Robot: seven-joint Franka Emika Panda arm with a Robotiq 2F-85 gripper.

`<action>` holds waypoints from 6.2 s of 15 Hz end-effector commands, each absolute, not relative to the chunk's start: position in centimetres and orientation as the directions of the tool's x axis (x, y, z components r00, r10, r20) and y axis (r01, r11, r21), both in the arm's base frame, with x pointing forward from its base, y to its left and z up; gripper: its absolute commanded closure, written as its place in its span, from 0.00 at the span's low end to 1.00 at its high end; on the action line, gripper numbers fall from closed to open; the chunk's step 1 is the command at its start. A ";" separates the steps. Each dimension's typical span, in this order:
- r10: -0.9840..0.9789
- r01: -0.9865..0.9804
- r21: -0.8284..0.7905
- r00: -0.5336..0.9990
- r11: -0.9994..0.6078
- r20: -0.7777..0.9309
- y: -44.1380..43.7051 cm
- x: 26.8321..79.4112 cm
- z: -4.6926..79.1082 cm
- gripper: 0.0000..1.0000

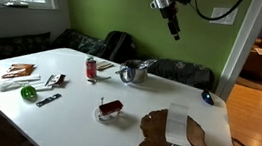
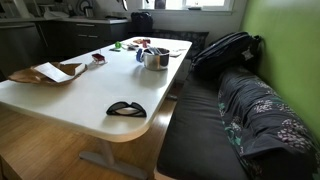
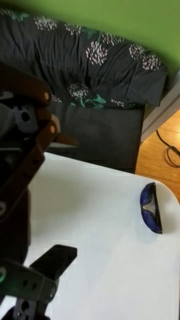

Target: Remove the plastic bag with black contents from the silver pot and put it on the table

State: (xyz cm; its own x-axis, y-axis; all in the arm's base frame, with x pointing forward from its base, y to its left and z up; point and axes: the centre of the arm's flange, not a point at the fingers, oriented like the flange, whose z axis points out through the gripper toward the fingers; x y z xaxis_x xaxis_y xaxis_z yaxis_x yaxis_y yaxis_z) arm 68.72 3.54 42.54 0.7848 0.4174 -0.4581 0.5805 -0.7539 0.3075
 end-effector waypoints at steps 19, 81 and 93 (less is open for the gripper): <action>0.493 0.490 0.066 0.869 -0.869 0.043 -1.9 76.5 34.1 0.00; 0.325 0.454 0.505 0.888 -0.734 -0.327 3.6 64.3 26.1 1.00; 0.706 0.723 -0.078 0.636 -0.686 -0.312 6.4 64.4 32.1 0.07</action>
State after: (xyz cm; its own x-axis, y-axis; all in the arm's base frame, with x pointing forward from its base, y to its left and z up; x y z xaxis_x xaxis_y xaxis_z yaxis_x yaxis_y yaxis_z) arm 63.29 8.77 27.79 0.6729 0.6412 -0.3689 0.7031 -0.7094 0.0494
